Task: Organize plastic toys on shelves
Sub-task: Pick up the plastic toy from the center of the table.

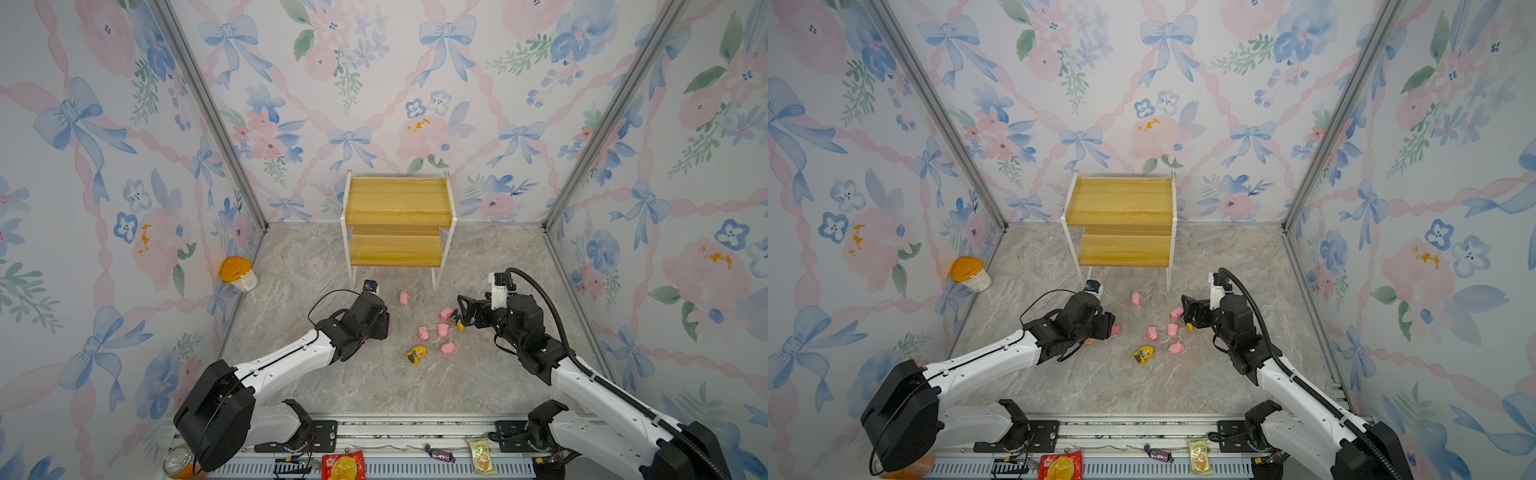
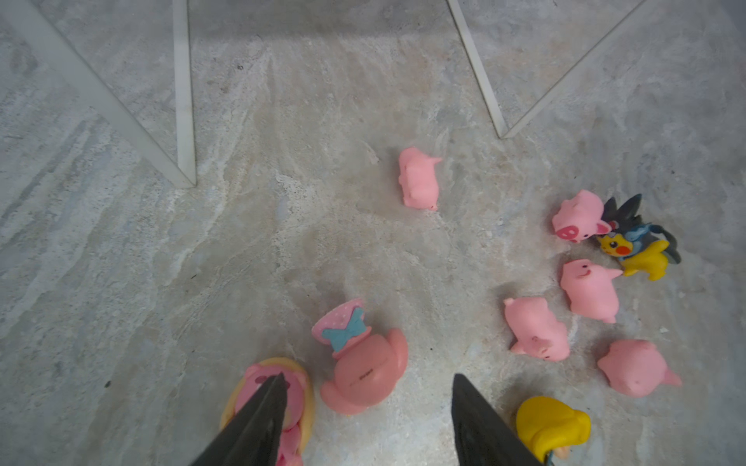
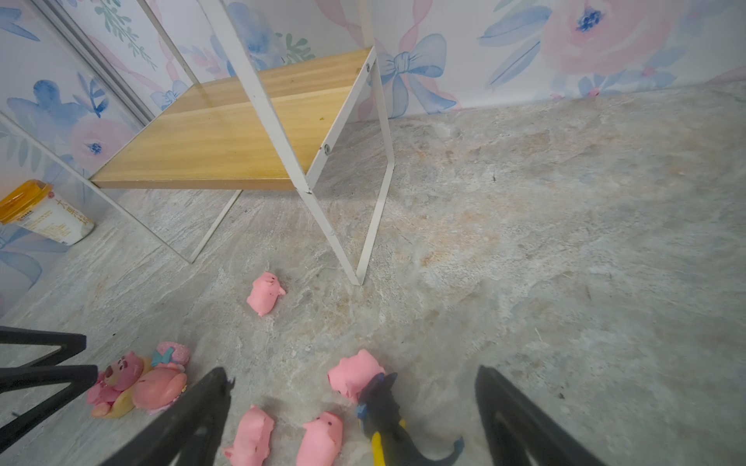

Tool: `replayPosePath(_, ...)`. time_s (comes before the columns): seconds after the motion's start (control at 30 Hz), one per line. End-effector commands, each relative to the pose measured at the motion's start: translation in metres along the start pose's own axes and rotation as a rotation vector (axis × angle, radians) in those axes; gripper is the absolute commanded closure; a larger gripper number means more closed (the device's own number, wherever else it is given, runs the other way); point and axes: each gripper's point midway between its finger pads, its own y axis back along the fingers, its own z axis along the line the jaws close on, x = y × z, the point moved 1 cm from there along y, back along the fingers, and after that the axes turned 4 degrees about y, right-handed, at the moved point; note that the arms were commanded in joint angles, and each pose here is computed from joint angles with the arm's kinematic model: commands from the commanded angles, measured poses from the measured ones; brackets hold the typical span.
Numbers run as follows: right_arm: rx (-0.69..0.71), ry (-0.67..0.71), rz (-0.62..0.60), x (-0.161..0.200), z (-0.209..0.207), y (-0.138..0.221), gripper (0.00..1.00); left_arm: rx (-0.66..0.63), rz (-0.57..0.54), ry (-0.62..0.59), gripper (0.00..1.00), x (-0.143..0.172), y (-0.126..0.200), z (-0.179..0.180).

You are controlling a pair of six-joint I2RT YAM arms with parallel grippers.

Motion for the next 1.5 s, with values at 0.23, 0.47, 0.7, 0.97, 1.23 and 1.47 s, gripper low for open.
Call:
replayPosePath(0.23,0.061,-0.053,0.079,0.03,-0.012,-0.002,0.04,-0.174,-0.018,0.105,0.4,0.002,0.011,0.012)
replayPosePath(0.47,0.001,-0.029,0.106,0.041,-0.003,-0.014,0.04,0.004,0.13,-0.051,0.35,0.019,0.029,0.005)
replayPosePath(0.7,-0.079,-0.003,0.088,0.041,0.011,-0.016,0.04,-0.033,0.192,0.013,0.37,0.029,0.019,0.045)
replayPosePath(0.97,-0.124,0.033,0.042,0.039,0.019,-0.012,0.03,-0.094,0.274,0.015,0.38,0.061,0.002,0.062)
replayPosePath(1.23,-0.124,0.043,0.042,0.042,0.019,-0.013,0.03,-0.188,0.343,-0.024,0.39,0.078,-0.013,0.078)
replayPosePath(1.47,-0.136,0.046,0.042,0.044,0.02,-0.014,0.02,-0.168,0.327,-0.072,0.38,0.069,-0.02,0.078)
